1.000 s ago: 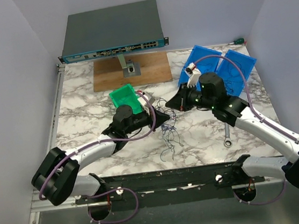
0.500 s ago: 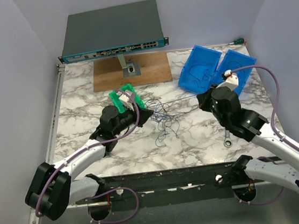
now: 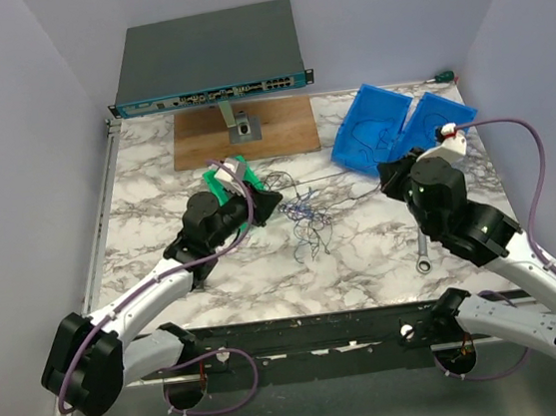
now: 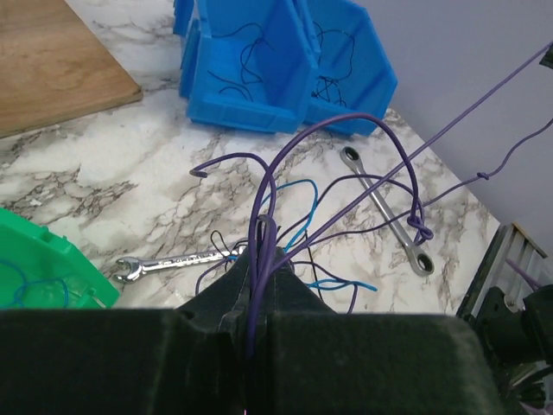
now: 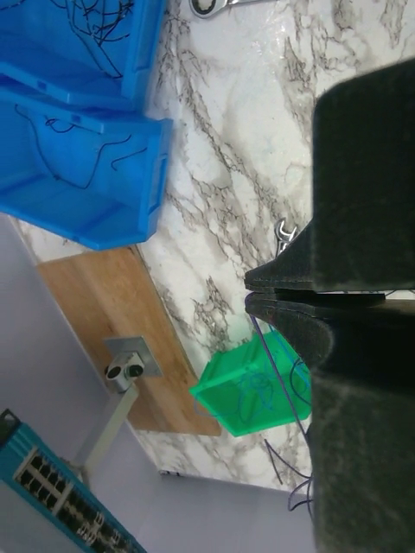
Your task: Untangle the cables
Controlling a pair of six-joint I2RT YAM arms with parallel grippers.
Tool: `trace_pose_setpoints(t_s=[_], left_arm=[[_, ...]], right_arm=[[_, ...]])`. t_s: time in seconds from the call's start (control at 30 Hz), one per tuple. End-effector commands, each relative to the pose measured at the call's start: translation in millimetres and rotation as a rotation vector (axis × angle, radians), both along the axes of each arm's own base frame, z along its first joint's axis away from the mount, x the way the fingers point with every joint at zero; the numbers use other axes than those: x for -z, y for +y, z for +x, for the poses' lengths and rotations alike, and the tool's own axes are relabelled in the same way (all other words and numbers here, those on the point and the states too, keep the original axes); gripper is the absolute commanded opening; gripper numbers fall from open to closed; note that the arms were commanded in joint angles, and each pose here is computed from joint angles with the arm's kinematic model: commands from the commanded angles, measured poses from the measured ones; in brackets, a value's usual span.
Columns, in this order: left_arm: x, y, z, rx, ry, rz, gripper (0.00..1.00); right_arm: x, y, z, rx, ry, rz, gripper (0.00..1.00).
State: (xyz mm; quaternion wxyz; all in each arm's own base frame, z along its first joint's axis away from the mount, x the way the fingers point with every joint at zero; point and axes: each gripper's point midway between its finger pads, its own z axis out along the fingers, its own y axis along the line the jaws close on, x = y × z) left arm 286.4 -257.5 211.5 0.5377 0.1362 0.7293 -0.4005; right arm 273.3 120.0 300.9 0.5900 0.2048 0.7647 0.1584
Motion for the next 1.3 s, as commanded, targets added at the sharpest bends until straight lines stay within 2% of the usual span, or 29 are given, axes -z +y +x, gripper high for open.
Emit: trace_pose_setpoints(t_s=[0.0,0.13,0.23,0.33,0.53,0.67,0.77,0.83,1.03,1.27], left_arm=[[66,83,31,-0.415,0.173,0.211,0.00],[68,95,32,-0.474,0.180,0.224,0.37],[64,98,32,-0.494,0.167,0.217,0.50],[63,99,30,-0.493,0.162,0.215,0.50],[52,75,23,-0.345,0.103,0.160,0.42],[34,34,3,-0.098,0.010,0.096,0.64],[34,28,-1,-0.092,0.001,0.112,0.85],[29,33,-1,-0.117,-0.020,0.100,0.91],[10,41,-15,-0.122,-0.136,0.019,0.94],[-4,16,-34,0.054,-0.212,-0.040,0.95]], right_arm=[[-66,-117,-25,0.466,-0.161,-0.122,0.01],[-80,-96,-20,0.323,-0.179,-0.096,0.01],[-74,-74,-17,0.211,-0.148,-0.075,0.01],[-64,-51,-11,0.100,-0.121,-0.075,0.01],[-50,-25,0,0.000,-0.051,-0.117,0.01],[-55,-9,3,-0.075,-0.047,-0.115,0.01],[-63,4,4,-0.140,-0.055,-0.110,0.01],[-69,12,4,-0.177,-0.060,-0.099,0.01],[-92,45,7,-0.334,-0.091,-0.080,0.01],[-124,91,2,-0.561,-0.133,-0.027,0.01]])
